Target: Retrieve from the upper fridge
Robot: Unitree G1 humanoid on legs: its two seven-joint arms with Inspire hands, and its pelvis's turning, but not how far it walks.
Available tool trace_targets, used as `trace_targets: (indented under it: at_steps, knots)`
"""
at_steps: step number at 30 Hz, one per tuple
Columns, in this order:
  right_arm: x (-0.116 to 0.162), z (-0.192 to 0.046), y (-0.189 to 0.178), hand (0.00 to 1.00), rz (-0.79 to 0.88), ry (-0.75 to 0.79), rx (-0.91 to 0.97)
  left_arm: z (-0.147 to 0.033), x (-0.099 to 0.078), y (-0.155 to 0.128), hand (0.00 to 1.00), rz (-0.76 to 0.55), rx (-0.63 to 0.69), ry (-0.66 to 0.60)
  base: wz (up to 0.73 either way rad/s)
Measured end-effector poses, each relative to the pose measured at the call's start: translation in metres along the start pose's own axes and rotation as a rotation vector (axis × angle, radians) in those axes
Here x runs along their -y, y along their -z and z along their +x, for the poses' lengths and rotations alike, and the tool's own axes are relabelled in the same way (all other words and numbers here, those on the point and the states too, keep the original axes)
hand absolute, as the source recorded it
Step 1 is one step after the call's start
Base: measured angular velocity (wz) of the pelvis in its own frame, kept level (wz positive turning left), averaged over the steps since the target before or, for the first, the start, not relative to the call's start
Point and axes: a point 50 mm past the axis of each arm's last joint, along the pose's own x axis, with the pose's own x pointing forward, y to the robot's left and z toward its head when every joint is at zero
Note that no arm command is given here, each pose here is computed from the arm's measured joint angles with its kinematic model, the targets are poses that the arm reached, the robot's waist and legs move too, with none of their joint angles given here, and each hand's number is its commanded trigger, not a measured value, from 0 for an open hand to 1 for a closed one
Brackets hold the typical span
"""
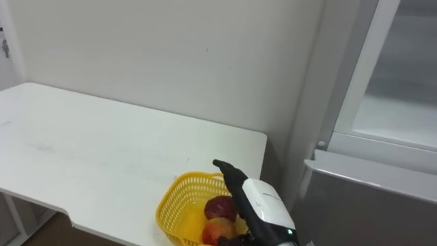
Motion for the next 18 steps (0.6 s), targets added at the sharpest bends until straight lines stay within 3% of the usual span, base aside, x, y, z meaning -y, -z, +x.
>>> trace_targets:
  at_steps: [9, 18]
  knots:
    - [0.000, 0.000, 0.001, 0.00, 0.009, 0.006, -0.006, 0.000, 0.000, 0.002, 0.00, -0.002, -0.017, -0.003, 0.01]
    - [0.021, 0.001, 0.003, 0.00, 0.072, 0.150, -0.016, 0.000, 0.001, 0.002, 0.00, -0.038, -0.013, -0.002, 0.00]
